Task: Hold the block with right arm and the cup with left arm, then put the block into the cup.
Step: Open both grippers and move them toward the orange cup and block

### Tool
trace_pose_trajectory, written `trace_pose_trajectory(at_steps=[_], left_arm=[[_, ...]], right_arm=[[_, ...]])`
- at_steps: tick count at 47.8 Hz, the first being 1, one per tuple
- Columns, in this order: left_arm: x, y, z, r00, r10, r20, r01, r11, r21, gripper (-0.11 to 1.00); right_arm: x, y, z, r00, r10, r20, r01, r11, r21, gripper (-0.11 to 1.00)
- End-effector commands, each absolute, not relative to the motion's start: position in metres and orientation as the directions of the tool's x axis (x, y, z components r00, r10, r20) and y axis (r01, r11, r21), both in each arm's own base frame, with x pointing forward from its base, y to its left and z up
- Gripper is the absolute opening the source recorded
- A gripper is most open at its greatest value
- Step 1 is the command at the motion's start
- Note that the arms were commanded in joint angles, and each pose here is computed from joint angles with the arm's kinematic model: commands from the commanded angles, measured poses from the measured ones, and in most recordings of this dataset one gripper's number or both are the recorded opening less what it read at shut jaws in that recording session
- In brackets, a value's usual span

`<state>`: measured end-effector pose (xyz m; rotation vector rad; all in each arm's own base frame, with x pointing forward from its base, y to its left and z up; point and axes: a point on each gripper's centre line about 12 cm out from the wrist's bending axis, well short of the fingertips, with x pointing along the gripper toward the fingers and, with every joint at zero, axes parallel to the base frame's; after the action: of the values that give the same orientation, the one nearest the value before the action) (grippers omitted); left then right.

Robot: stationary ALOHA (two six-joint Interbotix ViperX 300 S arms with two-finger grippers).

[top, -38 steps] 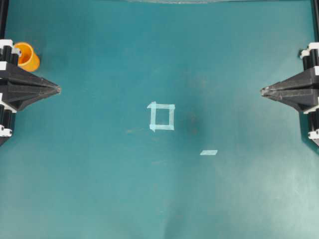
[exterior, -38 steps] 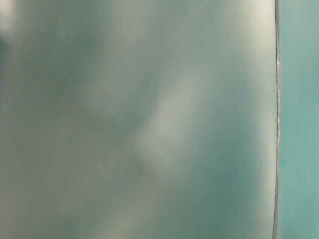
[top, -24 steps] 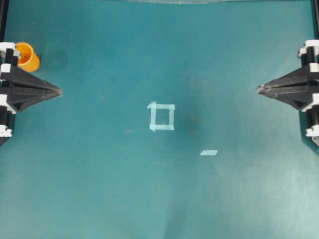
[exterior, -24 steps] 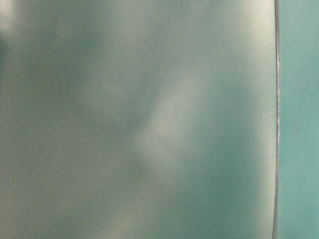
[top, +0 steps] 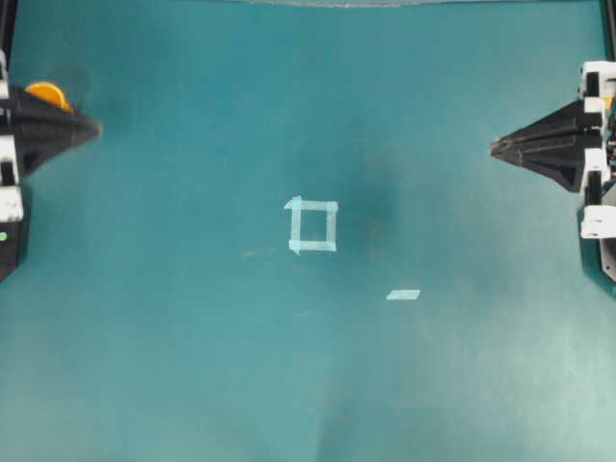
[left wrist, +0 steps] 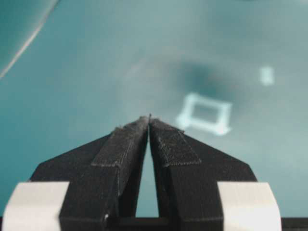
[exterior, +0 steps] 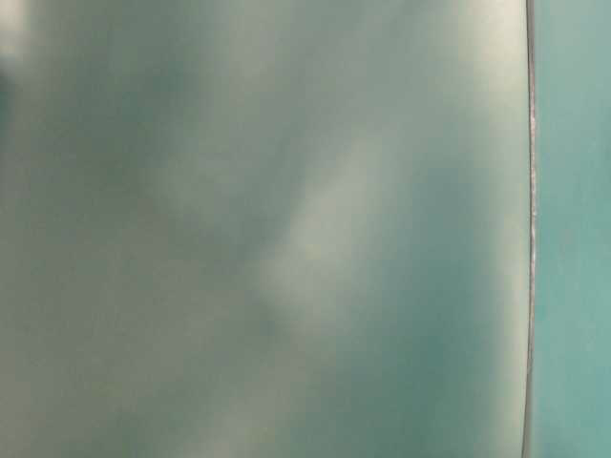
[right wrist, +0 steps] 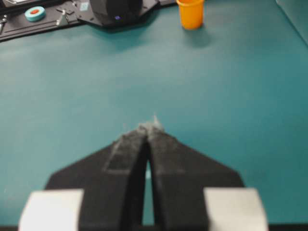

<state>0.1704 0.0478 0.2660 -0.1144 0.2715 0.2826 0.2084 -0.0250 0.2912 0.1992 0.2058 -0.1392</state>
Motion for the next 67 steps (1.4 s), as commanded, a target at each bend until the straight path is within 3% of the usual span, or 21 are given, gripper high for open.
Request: trace_pose_trajectory(at_steps=[1,7,13,17,25,29,39,52,67], left_arm=[[0.165,0.062,0.274,0.897,0.335,-0.287,-0.377,0.920,-0.107,0.10],[0.155,0.073,0.276,0.863,0.411,-0.295,-0.465,0.874,-0.143,0.11],[0.149,0.075,0.278,0.849,0.432,-0.305,-0.487,0.863,-0.135,0.18],[0.146,0.075,0.275,0.838,0.429,-0.338,-0.493,0.860,-0.133,0.33],[0.143,0.074,0.264,0.805,0.417,-0.422,-0.510,0.849,-0.136,0.73],[0.141,0.074,0.259,0.784,0.416,-0.462,-0.524,0.841,-0.132,0.81],[0.128,0.083,0.248,0.694,0.454,-0.559,-0.635,0.752,-0.178,0.81],[0.113,0.091,0.235,0.581,0.482,-0.656,-0.725,0.672,-0.149,0.81],[0.100,0.112,0.219,0.433,0.505,-0.747,-0.841,0.525,-0.132,0.81]], right_arm=[[0.210,-0.026,0.303,0.971,-0.122,-0.204,0.163,0.967,0.195,0.00],[0.208,-0.029,0.301,0.963,-0.132,-0.236,0.183,0.960,0.210,0.01],[0.206,-0.034,0.298,0.947,-0.155,-0.280,0.223,0.947,0.232,0.03],[0.203,-0.038,0.296,0.936,-0.173,-0.308,0.254,0.936,0.246,0.14],[0.199,-0.046,0.292,0.899,-0.208,-0.386,0.317,0.917,0.244,0.49],[0.195,-0.051,0.290,0.867,-0.229,-0.443,0.358,0.904,0.232,0.61],[0.184,-0.062,0.287,0.772,-0.271,-0.575,0.438,0.883,0.170,0.66],[0.175,-0.069,0.285,0.700,-0.308,-0.644,0.490,0.863,0.120,0.68],[0.168,-0.083,0.260,0.536,-0.322,-0.781,0.571,0.819,0.055,0.69]])
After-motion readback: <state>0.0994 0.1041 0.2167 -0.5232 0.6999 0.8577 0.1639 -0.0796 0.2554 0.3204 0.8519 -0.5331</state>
